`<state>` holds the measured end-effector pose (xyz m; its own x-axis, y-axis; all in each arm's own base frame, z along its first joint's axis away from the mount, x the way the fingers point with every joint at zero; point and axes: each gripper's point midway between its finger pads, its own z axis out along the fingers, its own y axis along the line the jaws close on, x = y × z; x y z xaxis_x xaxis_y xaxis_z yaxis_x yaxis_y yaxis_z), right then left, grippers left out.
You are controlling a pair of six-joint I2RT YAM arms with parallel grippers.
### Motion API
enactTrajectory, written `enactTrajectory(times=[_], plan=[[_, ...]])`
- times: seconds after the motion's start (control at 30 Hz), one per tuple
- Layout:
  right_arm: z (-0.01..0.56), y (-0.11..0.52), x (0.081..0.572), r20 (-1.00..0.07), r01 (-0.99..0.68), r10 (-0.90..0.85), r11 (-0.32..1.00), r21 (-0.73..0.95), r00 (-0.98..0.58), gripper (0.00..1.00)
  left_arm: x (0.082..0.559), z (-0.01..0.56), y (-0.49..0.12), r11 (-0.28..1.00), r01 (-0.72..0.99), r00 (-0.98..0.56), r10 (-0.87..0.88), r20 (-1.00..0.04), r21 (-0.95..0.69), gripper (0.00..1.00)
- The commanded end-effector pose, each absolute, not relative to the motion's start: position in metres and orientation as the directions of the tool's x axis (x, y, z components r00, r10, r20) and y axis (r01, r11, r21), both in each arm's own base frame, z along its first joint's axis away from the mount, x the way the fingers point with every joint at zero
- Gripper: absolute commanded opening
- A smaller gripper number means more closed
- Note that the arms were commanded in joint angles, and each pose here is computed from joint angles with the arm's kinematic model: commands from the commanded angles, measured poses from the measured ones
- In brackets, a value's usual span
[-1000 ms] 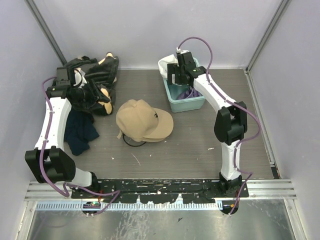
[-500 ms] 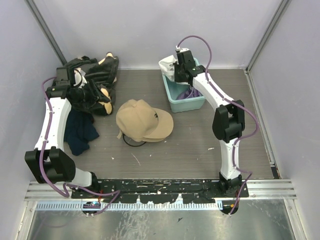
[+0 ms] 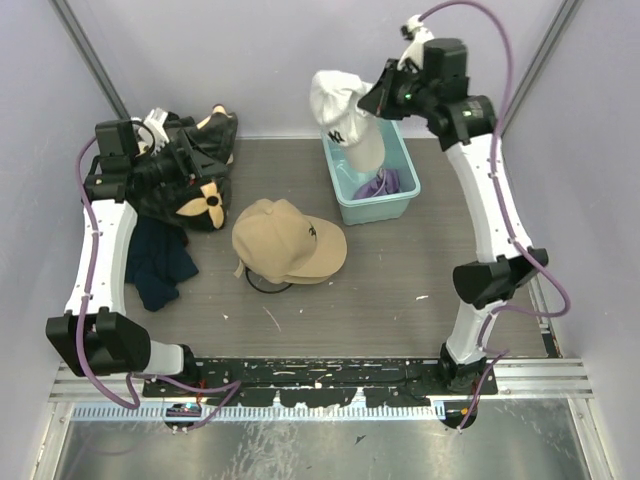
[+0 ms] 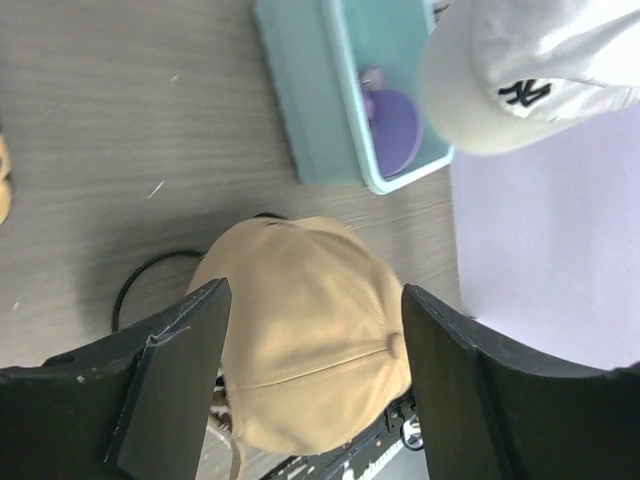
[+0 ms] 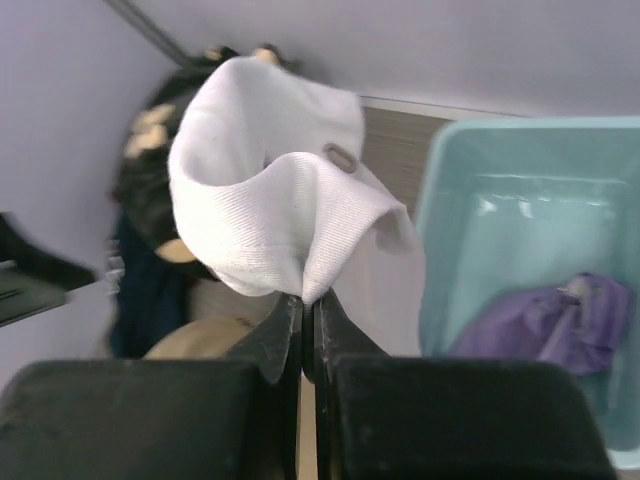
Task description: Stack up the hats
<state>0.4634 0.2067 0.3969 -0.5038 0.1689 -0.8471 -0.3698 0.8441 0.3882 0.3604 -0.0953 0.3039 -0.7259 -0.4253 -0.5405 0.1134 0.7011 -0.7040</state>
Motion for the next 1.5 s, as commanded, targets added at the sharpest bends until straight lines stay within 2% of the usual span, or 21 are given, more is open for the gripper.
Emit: enactTrajectory(times=[0.0,0.07,0.2,0.4,0.6,1.13,1.47], plan=[[0.468,0.224,0.401,-0.776,-0.517,0.275,0.615,0.596,-0.568,0.01,0.361,0.364,-0.119,0.580,0.388,-0.647,-0.382,-0.660,-0.716,0.78],[0.479,0.229,0.385,-0.733,-0.535,0.289,0.529,0.659,-0.616,0.01,0.361,0.380,-0.128,0.502,0.459,-0.641,-0.383,-0.665,-0.733,0.85],[0.507,0.239,0.353,-0.666,-0.581,0.307,0.327,0.745,-0.680,0.01,0.362,0.410,-0.141,0.338,0.547,-0.642,-0.417,-0.643,-0.766,0.91],[0.547,0.239,0.311,-0.557,-0.576,0.318,0.038,0.816,-0.767,0.01,0.366,0.424,-0.165,0.171,0.582,-0.709,-0.372,-0.599,-0.795,0.92],[0.569,0.235,0.290,-0.456,-0.521,0.322,-0.153,0.840,-0.830,0.01,0.362,0.419,-0.195,0.081,0.583,-0.749,-0.331,-0.573,-0.809,0.93],[0.622,0.227,0.264,-0.393,-0.518,0.354,-0.400,0.756,-0.848,0.01,0.362,0.448,-0.237,-0.184,0.550,-0.811,-0.349,-0.469,-0.815,0.98],[0.618,0.239,0.259,-0.343,-0.480,0.347,-0.487,0.729,-0.873,0.01,0.364,0.451,-0.273,-0.359,0.464,-0.875,-0.325,-0.358,-0.810,0.99]])
